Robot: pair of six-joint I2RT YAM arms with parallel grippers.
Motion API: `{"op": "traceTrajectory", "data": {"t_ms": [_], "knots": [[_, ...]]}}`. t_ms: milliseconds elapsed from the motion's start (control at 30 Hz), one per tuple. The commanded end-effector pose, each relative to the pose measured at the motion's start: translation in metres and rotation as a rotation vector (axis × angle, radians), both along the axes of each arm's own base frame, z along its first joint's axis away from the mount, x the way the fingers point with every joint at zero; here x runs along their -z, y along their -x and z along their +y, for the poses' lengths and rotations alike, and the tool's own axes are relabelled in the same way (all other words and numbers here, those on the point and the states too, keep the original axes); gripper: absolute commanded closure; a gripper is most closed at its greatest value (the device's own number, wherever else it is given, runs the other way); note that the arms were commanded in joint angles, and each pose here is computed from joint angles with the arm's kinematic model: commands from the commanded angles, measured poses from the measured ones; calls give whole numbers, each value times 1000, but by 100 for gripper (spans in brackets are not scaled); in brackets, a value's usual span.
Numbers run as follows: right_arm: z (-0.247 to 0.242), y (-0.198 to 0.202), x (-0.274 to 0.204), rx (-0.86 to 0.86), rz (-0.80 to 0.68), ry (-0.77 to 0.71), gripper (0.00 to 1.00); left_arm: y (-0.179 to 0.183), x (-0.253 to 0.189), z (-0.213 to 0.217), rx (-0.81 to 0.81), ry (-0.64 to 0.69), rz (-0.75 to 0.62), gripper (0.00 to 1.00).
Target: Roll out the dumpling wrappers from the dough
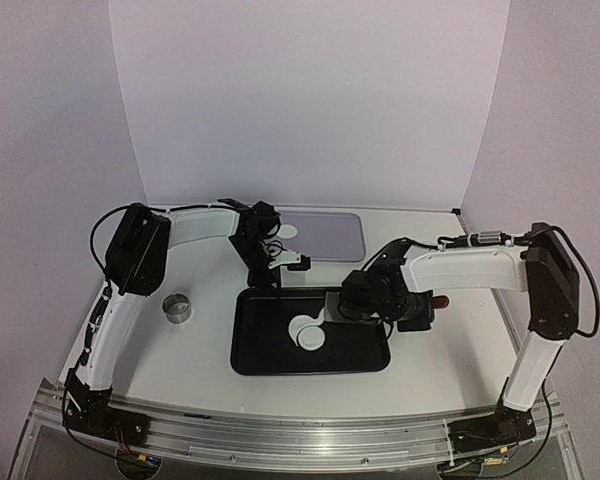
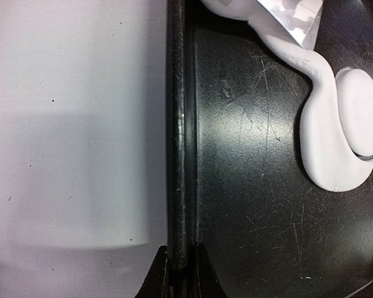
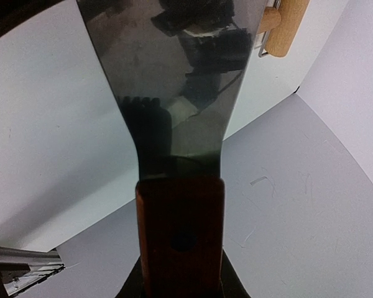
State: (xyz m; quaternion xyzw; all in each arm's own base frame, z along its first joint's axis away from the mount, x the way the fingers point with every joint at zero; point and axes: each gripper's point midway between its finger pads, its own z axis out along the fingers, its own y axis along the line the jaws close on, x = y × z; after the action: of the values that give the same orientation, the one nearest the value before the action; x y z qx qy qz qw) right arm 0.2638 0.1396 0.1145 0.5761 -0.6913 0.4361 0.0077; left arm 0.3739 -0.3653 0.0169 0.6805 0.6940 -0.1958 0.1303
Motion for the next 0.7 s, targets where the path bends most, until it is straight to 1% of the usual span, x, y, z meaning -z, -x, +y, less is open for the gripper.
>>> {"op": "traceTrajectory", "data": {"t_ms": [0,500,667], "knots": [[18,-21,-4,25,-71,-59,100,-17,15,-5,69,-44,-129,100],[59,-43,13,-46,-52,-124,100,-16,15,-5,71,-42,-131,100],[77,-56,20,-86,-52,-138,100,-16,17,-5,71,-44,-128,100]]}}
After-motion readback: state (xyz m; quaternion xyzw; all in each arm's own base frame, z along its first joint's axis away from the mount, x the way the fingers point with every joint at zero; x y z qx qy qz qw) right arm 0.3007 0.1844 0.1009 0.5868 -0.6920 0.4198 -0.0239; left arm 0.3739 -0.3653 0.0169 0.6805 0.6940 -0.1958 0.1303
